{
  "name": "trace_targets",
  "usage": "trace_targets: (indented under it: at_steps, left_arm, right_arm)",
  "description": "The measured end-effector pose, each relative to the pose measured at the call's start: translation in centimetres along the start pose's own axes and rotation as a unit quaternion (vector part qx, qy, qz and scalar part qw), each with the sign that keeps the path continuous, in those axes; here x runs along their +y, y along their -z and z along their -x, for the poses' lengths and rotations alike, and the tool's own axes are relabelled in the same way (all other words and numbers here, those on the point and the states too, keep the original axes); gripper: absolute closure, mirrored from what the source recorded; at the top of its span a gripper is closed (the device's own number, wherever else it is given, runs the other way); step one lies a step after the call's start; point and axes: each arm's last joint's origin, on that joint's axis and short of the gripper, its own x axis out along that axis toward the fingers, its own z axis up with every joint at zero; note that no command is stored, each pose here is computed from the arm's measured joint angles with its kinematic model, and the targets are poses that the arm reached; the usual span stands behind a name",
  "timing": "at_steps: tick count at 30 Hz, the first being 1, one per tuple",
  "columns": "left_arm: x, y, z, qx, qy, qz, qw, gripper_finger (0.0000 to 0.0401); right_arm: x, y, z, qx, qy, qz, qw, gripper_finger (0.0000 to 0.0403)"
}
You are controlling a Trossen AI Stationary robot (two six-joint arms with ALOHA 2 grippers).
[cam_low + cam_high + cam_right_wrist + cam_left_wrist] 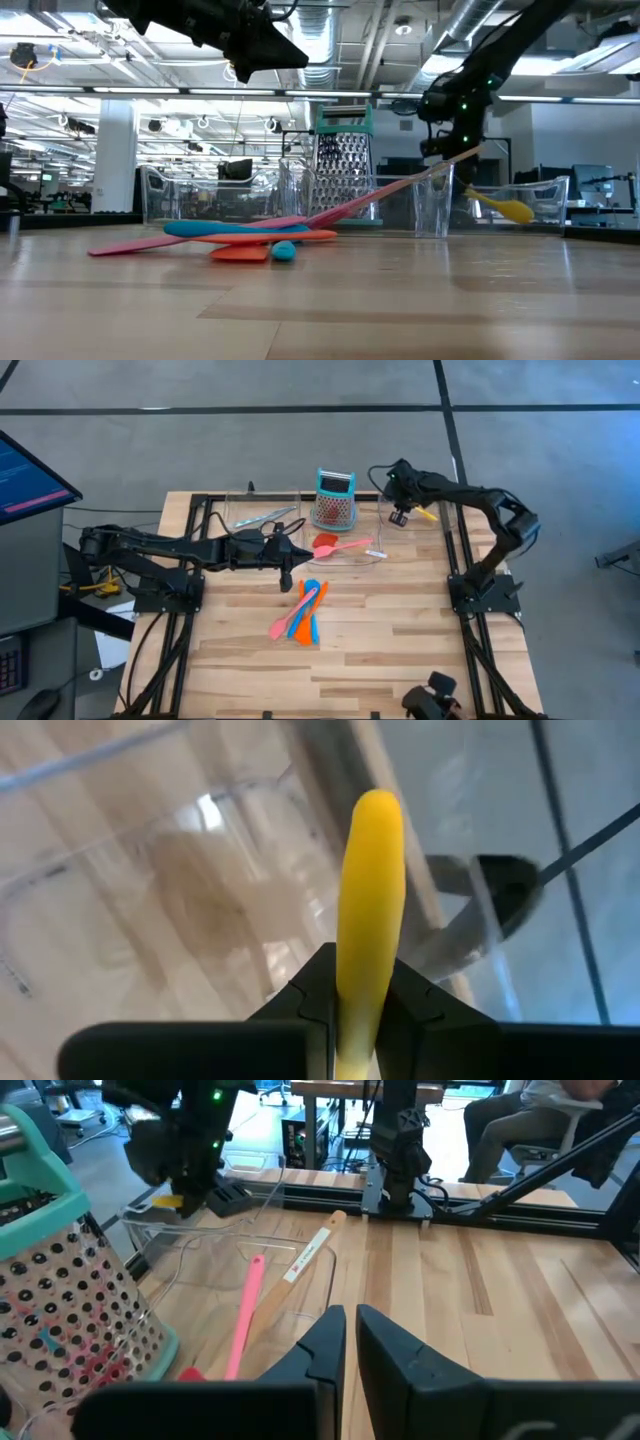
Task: Pick & Place Kitchen Items
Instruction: Put the yellow serving spoon into the right transparent bin, then put the pink spatula into the middle transparent bin
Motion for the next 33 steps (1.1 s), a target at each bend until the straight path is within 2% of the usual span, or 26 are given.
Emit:
trace_targets:
  at_steps: [6, 14, 19, 22, 25, 33]
  left_arm:
    - [0.0, 0.0, 0.0, 0.0, 0.0, 0.0, 1.0, 0.0384]
    - [0.0, 0.0, 0.0, 0.0, 0.0, 0.0, 1.0, 0.0384]
    - [0.0, 0.0, 0.0, -0.002, 0.0, 0.0, 1.0, 0.0384]
    - [0.0, -0.1, 0.0, -0.003, 0.0, -0.004, 1.0, 0.0384]
    - [0.0, -0.1, 0.0, -0.003, 0.0, -0.004, 1.0, 0.0384]
    - [0.0, -0.1, 0.0, -0.007, 0.0, -0.004, 1.0, 0.0384]
  right_arm:
    - [0.3, -0.3, -1.5, 0.038, -0.02, 0.01, 0.999, 0.0369]
    - [0.4, -0.3, -2.0, 0.056, -0.009, 0.024, 0.998, 0.0253]
    - [0.1, -0.5, -0.3, 0.043, 0.025, 0.028, 0.998, 0.0219]
    - [0.0, -0.7, 1.8, 0.013, 0.038, 0.028, 0.999, 0.0224]
    - [0.2, -0.8, 4.5, -0.029, 0.053, 0.027, 0.998, 0.0249]
    - [2.8, -0.2, 12.9, -0.168, 0.054, -0.011, 0.984, 0.0356]
